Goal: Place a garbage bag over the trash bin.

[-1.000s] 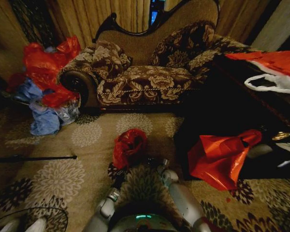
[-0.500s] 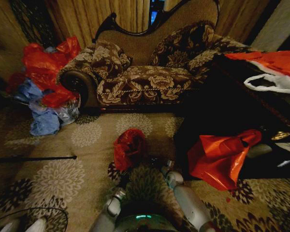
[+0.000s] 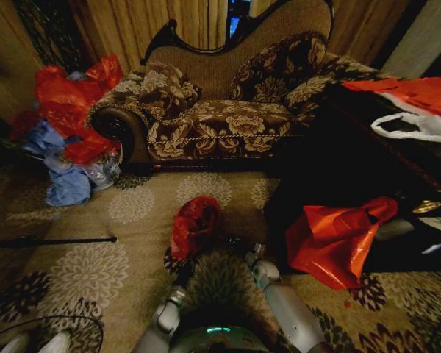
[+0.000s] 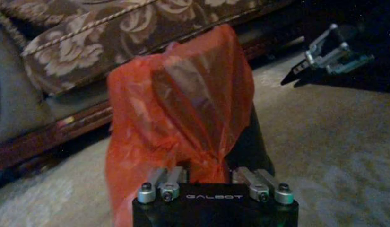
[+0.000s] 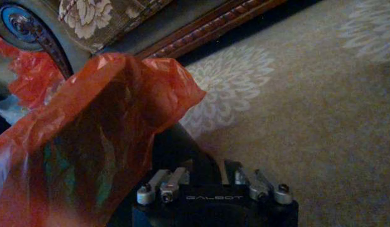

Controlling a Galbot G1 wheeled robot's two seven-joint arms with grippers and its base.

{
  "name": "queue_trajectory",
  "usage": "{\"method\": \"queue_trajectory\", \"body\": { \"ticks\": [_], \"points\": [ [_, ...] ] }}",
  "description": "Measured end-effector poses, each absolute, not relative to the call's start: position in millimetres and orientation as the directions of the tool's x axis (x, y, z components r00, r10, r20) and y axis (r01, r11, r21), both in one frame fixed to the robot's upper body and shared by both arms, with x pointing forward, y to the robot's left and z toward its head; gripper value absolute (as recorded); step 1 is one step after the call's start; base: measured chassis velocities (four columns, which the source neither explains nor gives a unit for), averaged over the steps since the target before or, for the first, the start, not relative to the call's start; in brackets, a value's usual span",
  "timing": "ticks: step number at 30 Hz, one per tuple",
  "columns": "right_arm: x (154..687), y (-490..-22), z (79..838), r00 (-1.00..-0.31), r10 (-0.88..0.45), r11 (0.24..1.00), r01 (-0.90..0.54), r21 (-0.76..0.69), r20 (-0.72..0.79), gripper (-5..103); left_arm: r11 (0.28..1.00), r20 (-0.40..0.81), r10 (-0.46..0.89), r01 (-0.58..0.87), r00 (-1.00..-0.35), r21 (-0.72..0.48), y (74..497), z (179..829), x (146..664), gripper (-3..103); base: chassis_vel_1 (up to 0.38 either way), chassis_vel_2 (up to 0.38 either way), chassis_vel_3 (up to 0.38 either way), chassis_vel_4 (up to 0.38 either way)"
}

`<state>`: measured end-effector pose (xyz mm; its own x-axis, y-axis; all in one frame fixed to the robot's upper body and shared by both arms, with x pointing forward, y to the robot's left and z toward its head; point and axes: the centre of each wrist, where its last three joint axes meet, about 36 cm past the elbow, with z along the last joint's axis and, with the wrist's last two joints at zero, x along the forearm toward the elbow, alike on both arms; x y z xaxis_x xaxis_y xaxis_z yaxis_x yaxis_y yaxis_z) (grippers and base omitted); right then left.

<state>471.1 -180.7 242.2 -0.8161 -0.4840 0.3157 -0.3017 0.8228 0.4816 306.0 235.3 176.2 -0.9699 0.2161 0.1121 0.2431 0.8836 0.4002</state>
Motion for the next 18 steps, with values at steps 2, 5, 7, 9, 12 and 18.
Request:
{"method": "queue_trajectory", "body": {
  "ticks": [2,5,7,9,12,18],
  "points": [
    [470.3,-181.1,242.6,-0.817,-0.484,0.823,-0.302,0.481,0.315,38,0.891,0.113,0.21,0.238,-0.971,0.386,238.5,178.6,300.4,39,0.0,0.0,0.0,0.0],
    [468.2,-181.2,244.5,-0.818,-0.483,0.823,-0.304,0.479,0.312,49,0.904,0.117,0.214,0.242,-0.97,0.352,247.8,182.9,285.3,50,0.0,0.0,0.0,0.0],
    [467.2,-181.4,245.0,-0.817,-0.485,0.823,-0.306,0.478,0.312,55,0.903,0.122,0.223,0.252,-0.967,0.347,251.6,181.6,279.6,60,0.0,0.0,0.0,0.0],
    [465.7,-181.3,245.0,-0.816,-0.485,0.824,-0.308,0.475,0.314,61,0.9,0.131,0.236,0.268,-0.963,0.345,255.9,178.8,272.2,60,0.0,0.0,0.0,0.0],
    [461.9,-182.0,247.5,-0.816,-0.485,0.827,-0.311,0.468,0.314,77,0.897,0.138,0.253,0.286,-0.958,0.338,264.4,171.2,250.5,77,0.0,0.0,0.0,0.0],
    [457.2,-191.2,248.3,-0.818,-0.474,0.835,-0.302,0.46,0.325,93,0.919,0.043,0.248,0.249,-0.968,0.307,271.8,196.0,243.2,93,0.0,0.0,0.0,0.0]
  ]
}}
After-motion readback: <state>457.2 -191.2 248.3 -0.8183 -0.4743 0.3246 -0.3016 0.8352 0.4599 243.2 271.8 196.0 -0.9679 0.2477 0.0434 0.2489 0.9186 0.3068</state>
